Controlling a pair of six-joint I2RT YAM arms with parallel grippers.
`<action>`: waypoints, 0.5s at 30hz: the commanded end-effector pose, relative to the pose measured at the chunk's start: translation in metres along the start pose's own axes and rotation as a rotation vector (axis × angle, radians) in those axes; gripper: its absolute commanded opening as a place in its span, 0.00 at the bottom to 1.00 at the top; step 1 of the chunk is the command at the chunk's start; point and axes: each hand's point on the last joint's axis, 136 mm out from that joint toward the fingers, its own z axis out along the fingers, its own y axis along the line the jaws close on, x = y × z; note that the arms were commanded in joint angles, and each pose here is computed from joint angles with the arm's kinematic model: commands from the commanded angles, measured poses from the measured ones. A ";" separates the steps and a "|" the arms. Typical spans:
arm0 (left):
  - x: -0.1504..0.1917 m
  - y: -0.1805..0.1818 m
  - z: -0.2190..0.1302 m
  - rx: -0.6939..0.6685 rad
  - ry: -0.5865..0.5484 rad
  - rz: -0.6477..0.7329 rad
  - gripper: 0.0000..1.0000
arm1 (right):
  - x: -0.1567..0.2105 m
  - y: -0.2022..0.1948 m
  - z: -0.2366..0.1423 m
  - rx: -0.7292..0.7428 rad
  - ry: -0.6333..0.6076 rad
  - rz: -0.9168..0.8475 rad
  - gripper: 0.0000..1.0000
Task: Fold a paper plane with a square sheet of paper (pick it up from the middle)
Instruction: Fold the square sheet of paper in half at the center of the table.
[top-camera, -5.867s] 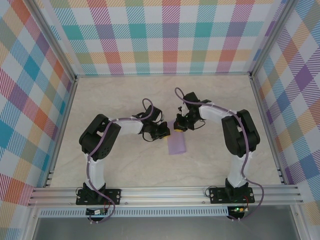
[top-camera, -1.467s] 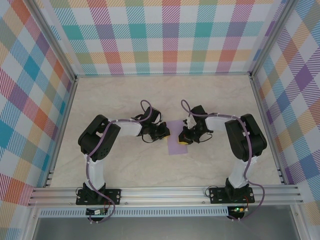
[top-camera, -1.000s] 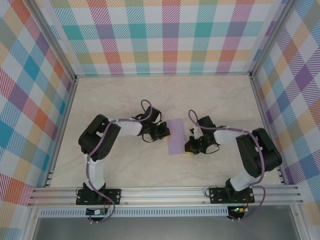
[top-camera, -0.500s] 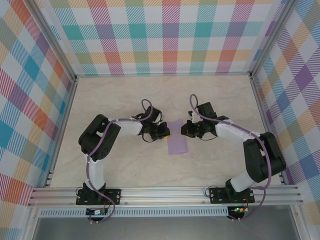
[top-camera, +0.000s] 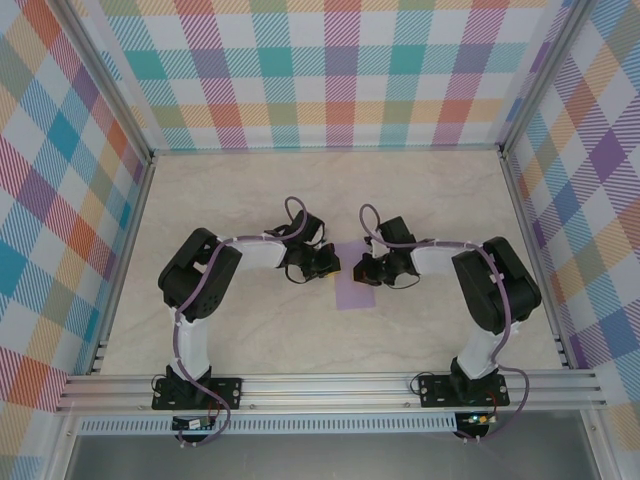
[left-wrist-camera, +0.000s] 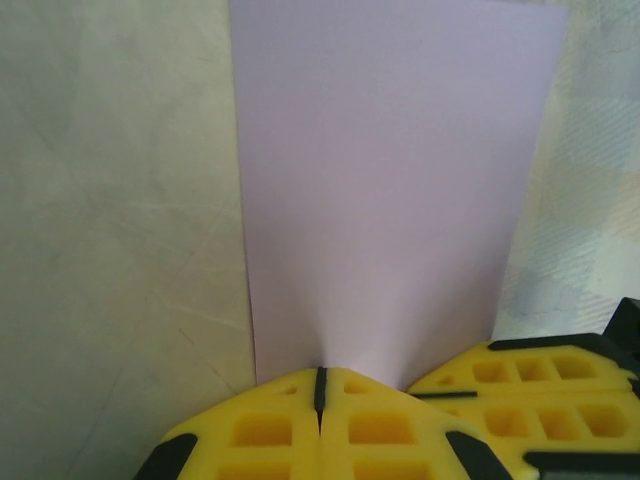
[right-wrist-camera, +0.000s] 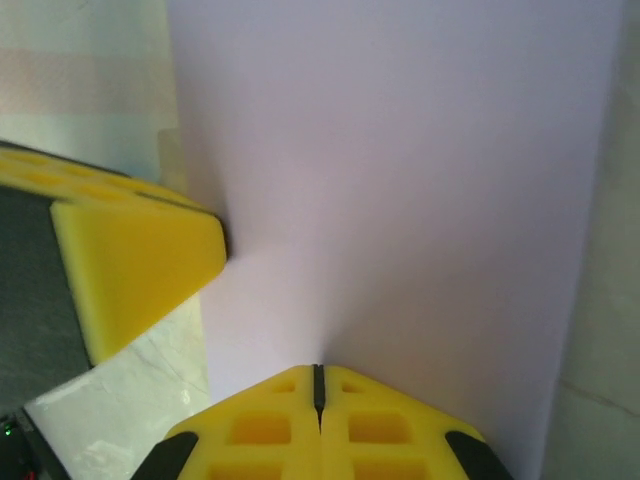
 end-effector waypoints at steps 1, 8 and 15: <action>0.093 0.173 0.006 -0.622 0.250 -0.170 0.00 | 0.024 -0.015 -0.005 0.027 0.014 -0.050 0.00; 0.088 0.170 0.008 -0.617 0.257 -0.135 0.00 | 0.057 -0.027 -0.014 0.012 0.030 -0.043 0.00; 0.070 0.157 0.008 -0.599 0.248 -0.048 0.00 | 0.075 -0.036 -0.019 0.016 0.023 0.025 0.00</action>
